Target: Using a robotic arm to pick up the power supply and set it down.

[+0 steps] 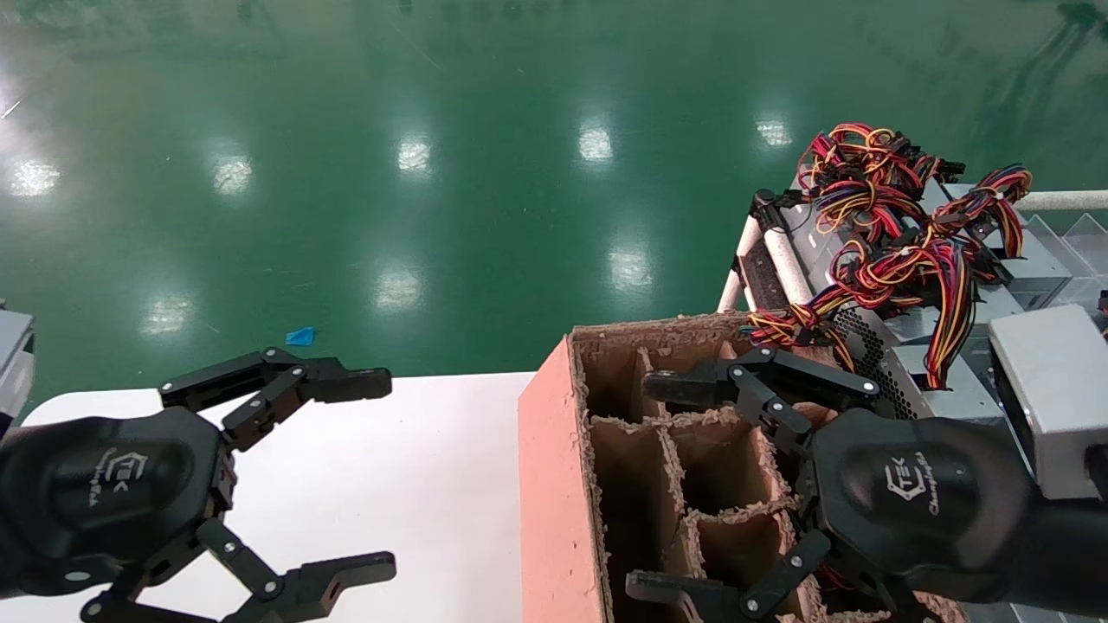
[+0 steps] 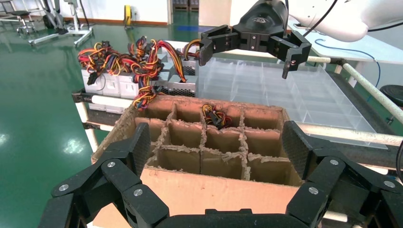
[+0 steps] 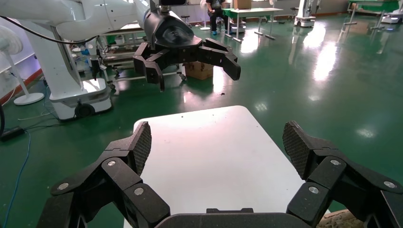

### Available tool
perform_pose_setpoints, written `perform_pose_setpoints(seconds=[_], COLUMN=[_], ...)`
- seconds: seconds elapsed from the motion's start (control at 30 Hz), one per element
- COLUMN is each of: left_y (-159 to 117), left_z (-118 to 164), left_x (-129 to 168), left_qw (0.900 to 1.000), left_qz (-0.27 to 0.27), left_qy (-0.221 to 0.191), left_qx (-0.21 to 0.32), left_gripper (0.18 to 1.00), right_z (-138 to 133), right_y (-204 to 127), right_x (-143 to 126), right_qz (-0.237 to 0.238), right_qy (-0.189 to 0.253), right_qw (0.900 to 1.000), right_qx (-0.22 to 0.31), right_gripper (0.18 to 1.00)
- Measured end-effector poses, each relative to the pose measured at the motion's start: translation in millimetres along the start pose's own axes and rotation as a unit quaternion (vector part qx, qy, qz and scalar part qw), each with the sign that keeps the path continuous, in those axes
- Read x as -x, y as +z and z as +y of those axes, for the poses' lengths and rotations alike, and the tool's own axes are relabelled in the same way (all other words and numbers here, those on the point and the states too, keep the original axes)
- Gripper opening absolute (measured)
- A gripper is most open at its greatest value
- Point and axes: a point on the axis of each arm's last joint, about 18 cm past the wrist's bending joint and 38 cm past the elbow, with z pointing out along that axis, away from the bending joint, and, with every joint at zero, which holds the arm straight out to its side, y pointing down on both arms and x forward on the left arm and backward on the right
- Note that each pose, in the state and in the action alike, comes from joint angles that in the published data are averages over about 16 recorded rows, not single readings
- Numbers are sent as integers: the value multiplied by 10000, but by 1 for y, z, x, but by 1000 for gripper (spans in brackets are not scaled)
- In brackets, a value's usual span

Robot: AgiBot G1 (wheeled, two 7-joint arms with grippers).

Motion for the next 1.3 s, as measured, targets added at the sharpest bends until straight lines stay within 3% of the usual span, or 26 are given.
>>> perform_pose_setpoints(seconds=[0.6,0.87,1.03,1.3], left_y=[0,0,0,0], left_z=[0,0,0,0], left_x=[0,0,0,0], left_qw=[10000,10000,10000,10000], left_qz=[0,0,0,0], left_qy=[0,0,0,0], left_qx=[0,0,0,0], left_gripper=[1000,991,963,873], right_z=[0,5,14,34], right_y=[-2,-23,-49,-87], right_x=[-1,-8,-13,-14], right_qz=[41,412,772,1070], right_qy=[-23,-242,-433,-651], right_qw=[10000,9963,9847,9549], right_qx=[53,717,1502,2693], right_gripper=[1000,1000,1000,1000])
